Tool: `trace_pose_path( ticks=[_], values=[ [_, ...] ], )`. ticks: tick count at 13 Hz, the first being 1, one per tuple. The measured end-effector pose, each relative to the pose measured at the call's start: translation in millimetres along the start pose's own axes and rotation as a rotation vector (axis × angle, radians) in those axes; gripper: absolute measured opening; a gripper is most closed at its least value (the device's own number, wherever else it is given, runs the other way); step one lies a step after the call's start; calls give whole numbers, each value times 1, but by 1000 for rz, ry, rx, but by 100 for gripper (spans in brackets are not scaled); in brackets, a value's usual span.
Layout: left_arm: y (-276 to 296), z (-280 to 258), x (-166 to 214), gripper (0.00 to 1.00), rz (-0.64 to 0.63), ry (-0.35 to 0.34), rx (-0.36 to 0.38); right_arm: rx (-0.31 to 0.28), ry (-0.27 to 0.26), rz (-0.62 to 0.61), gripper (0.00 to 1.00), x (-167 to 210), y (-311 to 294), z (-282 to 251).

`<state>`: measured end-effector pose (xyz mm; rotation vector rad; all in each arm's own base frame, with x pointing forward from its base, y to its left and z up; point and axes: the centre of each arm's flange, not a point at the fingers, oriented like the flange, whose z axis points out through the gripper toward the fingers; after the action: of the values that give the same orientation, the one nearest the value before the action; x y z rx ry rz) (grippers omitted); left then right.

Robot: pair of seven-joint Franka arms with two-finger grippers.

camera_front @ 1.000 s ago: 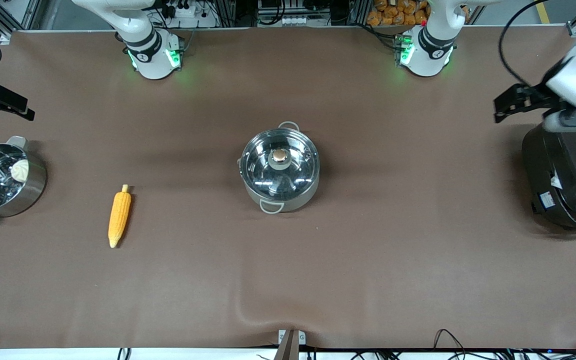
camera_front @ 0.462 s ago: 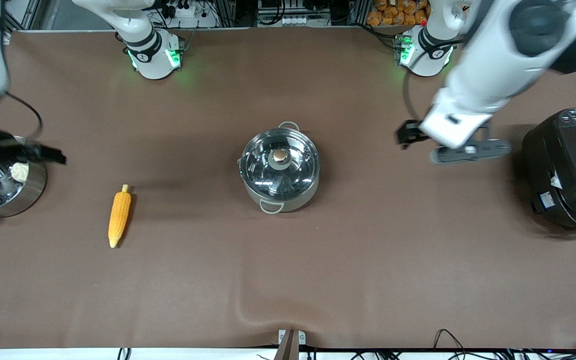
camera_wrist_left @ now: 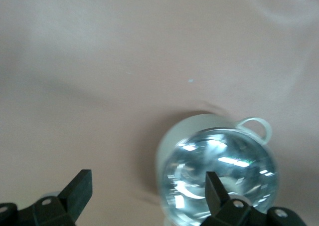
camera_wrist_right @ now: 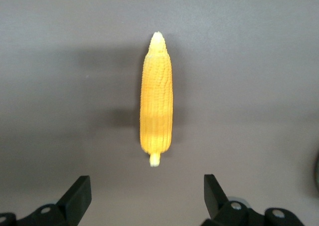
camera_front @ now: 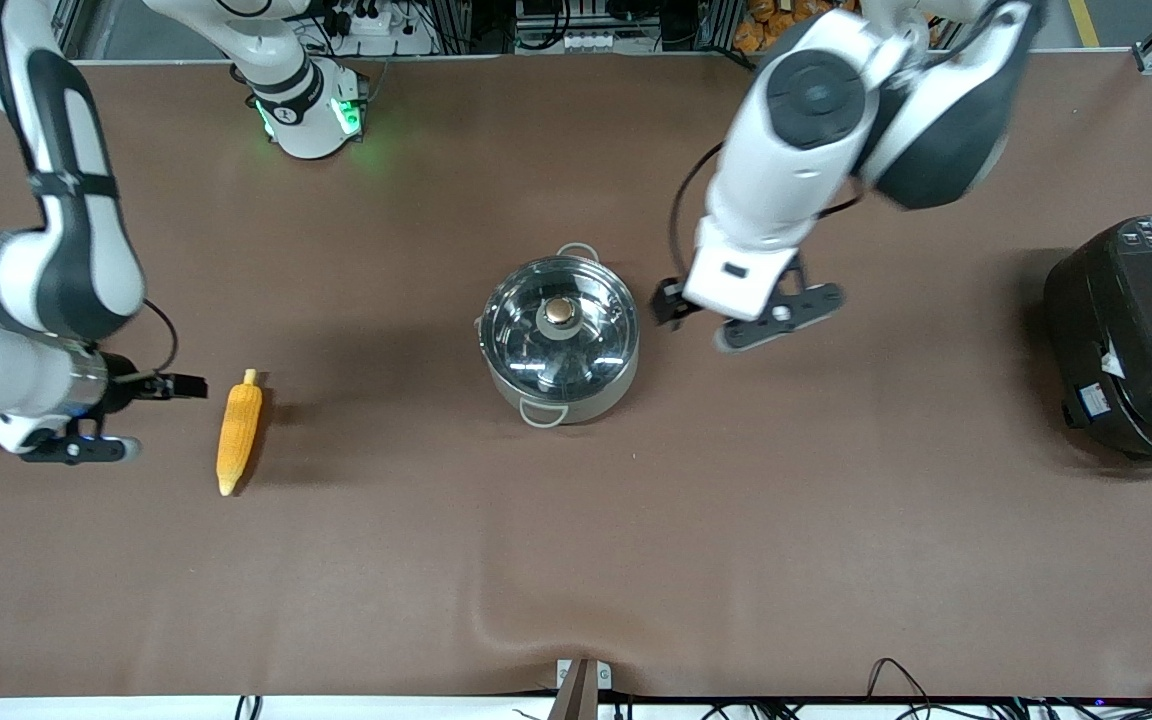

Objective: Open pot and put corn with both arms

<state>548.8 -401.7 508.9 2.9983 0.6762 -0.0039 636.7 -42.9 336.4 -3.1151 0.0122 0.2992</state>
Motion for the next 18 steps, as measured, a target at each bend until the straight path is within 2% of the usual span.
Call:
trace_pose_path(
  ticks=[2,6,12,17,18],
  values=[
    [28,29,-23,100,-92,-10,-5,-3,6,4,100,2,3,37],
    [63,68,-61,100,-209,-27,-1,-4,-66,8,100,5,5,94],
    [82,108,-87,100,-281,-41,22,-11,-31,7,100,18,6,131],
    [99,147,-100,100,-297,-7,-4,-13,-45,5,100,22,6,153],
    [101,151,-106,100,-289,-5,1,-14,-40,5,91,24,6,156]
  ],
)
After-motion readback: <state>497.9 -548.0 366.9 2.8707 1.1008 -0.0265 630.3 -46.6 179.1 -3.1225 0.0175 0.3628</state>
